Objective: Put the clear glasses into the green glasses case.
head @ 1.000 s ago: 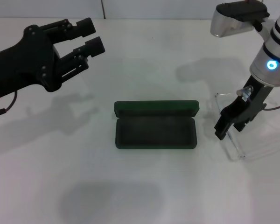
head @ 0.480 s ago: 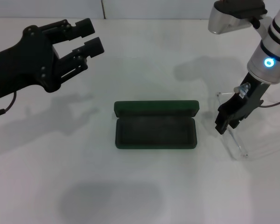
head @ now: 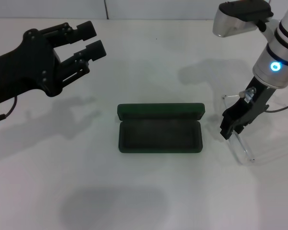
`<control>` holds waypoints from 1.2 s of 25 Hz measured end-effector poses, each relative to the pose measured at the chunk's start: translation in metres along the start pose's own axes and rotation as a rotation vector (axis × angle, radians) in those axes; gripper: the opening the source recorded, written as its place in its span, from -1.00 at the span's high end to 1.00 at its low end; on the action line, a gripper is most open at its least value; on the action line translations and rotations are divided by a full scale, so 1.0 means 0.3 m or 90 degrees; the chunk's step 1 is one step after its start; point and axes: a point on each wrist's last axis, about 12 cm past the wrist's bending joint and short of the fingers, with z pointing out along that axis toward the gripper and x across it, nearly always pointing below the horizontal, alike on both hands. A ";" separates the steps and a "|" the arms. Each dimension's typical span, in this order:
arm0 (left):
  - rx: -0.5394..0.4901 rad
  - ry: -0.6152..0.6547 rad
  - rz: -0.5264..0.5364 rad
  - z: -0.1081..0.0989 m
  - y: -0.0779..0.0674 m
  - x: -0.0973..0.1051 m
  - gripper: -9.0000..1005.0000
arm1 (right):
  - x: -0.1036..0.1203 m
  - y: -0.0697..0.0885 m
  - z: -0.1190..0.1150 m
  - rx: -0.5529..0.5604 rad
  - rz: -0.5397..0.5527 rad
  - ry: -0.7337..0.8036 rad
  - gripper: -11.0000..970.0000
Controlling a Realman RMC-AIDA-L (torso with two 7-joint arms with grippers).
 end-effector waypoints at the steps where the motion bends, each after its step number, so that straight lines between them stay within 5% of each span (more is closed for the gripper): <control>1: 0.000 0.000 0.000 0.000 0.000 0.000 0.27 | -0.001 -0.001 0.000 0.002 0.001 -0.001 0.33; 16: -0.002 -0.004 -0.001 -0.002 0.000 -0.001 0.28 | 0.007 -0.014 0.004 0.003 0.012 -0.012 0.61; 30: -0.010 -0.012 -0.003 -0.009 0.003 -0.007 0.29 | 0.107 -0.071 -0.054 0.029 0.011 -0.097 0.70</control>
